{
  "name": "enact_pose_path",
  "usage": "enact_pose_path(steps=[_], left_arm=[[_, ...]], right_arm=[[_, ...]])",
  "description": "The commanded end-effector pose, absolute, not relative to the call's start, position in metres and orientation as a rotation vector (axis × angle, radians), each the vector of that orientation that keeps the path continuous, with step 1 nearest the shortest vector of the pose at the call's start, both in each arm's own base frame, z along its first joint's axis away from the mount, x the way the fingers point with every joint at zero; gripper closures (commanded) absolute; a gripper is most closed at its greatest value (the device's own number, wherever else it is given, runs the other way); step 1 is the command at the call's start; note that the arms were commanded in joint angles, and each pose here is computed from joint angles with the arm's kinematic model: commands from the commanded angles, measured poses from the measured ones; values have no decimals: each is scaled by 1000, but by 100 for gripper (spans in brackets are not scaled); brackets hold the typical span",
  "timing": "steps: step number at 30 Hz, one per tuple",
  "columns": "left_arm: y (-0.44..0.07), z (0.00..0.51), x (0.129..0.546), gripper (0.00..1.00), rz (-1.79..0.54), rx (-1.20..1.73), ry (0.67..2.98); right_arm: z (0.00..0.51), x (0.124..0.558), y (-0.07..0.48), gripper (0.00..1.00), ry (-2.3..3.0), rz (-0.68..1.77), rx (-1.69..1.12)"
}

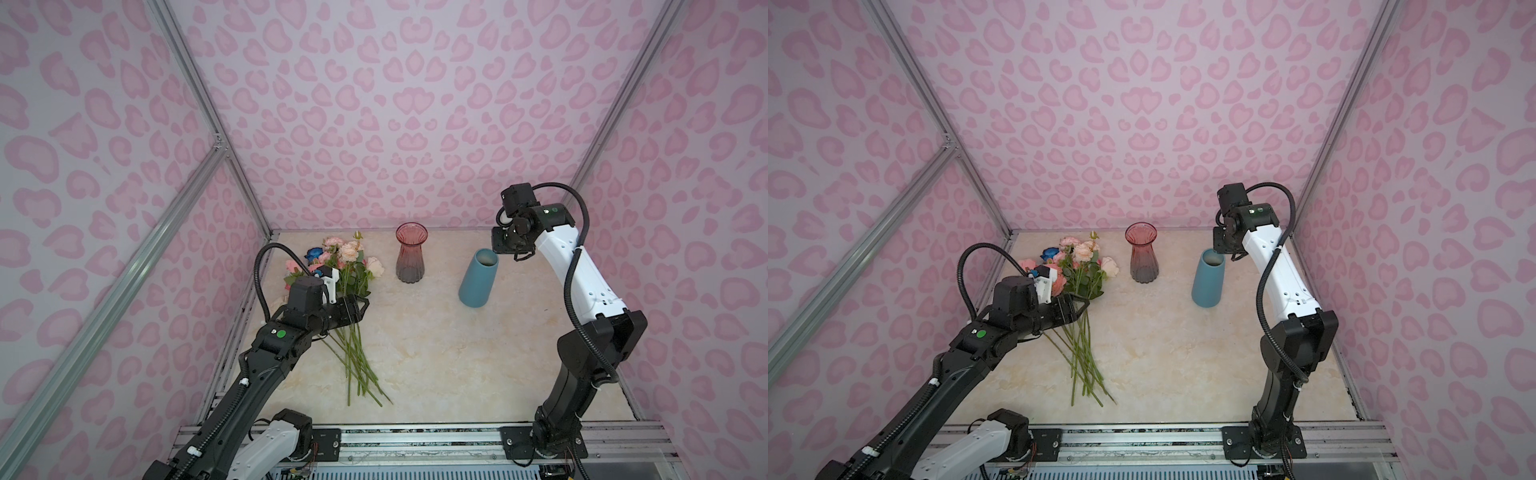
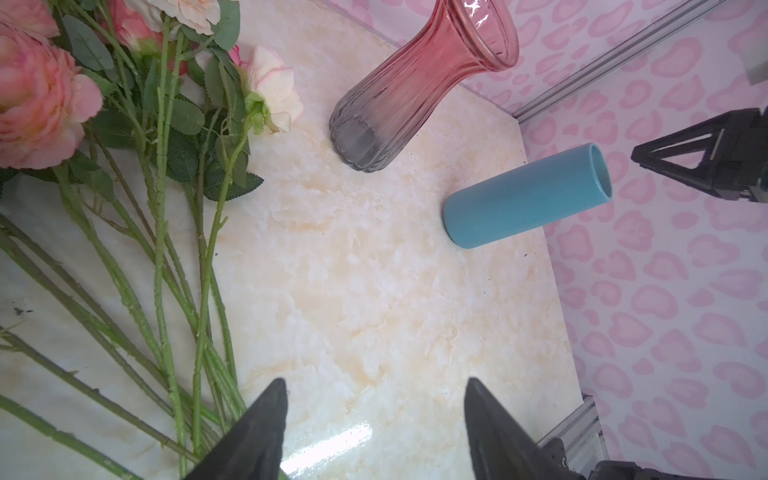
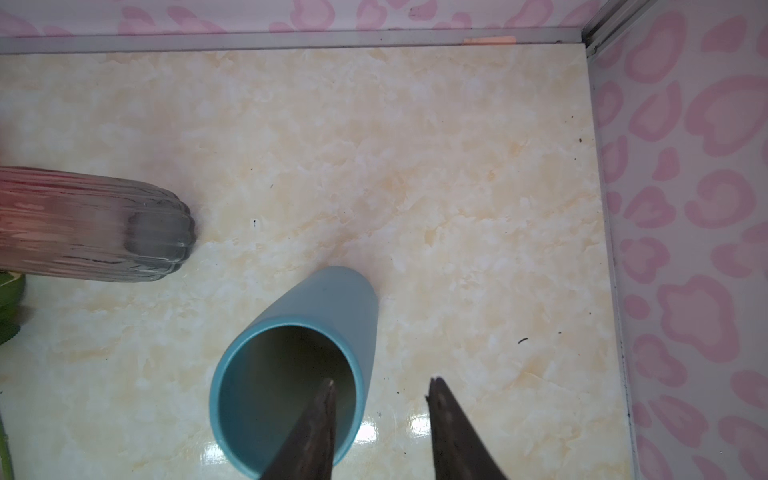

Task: Arrange the flowers into the vase

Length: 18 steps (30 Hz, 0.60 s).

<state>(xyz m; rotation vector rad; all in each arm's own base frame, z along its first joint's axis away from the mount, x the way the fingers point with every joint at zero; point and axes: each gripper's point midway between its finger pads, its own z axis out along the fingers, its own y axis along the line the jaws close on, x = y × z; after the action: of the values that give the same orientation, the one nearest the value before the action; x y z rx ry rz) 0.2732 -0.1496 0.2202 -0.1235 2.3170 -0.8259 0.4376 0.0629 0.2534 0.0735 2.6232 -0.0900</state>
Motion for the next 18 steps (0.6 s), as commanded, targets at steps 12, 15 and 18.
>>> enact_pose_path(steps=[12, 15, 18], left_arm=[[-147, 223, 274, 32, -806, -120, 2284], [-146, 221, 274, 31, -798, -123, 2287], [-146, 222, 275, 31, -800, -122, 2286]], right_arm=[[230, 445, 72, 76, 2681, -2, 60], [239, 445, 72, 71, 2655, 5, 69], [247, 445, 66, 68, 2634, -33, 90]])
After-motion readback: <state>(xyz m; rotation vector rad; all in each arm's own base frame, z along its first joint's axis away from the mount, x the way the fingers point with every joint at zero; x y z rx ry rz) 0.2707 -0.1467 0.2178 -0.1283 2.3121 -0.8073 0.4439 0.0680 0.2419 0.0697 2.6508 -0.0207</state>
